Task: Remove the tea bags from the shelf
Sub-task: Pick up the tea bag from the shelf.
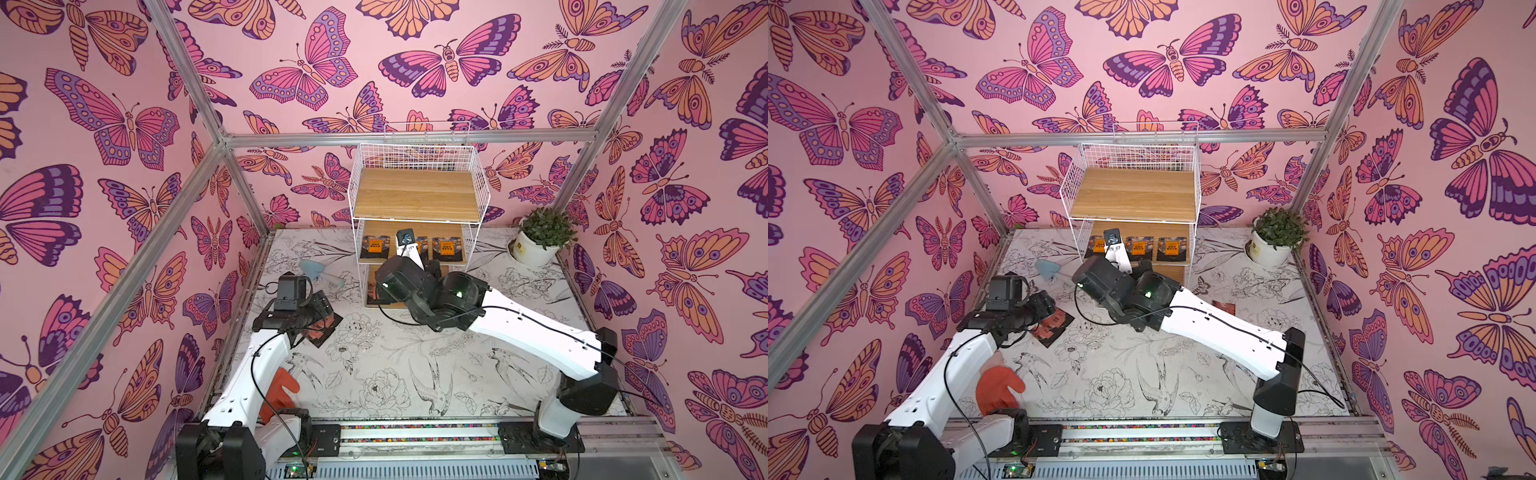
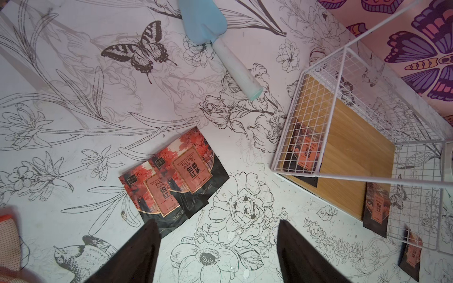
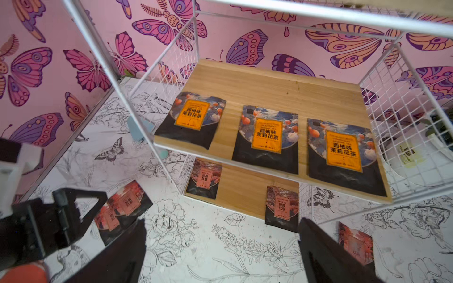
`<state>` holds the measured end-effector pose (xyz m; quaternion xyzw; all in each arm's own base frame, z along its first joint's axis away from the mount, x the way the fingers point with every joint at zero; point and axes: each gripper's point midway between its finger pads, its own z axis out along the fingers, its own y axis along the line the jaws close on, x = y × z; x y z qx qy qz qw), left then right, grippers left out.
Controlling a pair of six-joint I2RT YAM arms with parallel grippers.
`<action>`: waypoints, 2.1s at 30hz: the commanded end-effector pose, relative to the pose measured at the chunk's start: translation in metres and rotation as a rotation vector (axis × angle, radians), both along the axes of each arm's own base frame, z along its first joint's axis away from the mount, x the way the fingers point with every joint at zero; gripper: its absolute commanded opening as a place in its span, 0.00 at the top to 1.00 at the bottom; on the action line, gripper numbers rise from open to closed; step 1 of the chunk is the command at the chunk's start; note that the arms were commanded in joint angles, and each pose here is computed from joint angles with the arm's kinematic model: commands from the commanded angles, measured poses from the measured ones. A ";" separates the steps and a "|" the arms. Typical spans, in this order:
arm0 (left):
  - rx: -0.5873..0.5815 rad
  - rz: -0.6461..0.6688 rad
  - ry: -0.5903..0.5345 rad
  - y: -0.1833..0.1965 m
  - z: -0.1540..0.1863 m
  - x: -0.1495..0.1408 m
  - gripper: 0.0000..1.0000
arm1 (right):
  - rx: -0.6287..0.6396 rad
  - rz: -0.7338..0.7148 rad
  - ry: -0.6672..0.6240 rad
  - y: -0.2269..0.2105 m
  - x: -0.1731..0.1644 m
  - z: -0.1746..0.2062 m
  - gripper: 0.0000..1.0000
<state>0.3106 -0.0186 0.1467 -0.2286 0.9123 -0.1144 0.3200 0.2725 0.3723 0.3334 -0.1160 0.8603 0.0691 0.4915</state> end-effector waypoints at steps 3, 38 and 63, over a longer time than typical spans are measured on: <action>-0.037 0.012 -0.017 0.004 0.001 0.006 0.21 | 0.028 -0.044 0.011 0.016 0.018 -0.004 0.00; -0.267 0.162 -0.043 0.043 -0.045 0.014 0.21 | 0.138 -0.113 0.062 0.055 0.069 -0.031 0.08; -0.261 0.155 -0.049 0.043 -0.043 0.014 0.22 | 0.126 -0.106 0.046 0.066 0.080 -0.043 0.20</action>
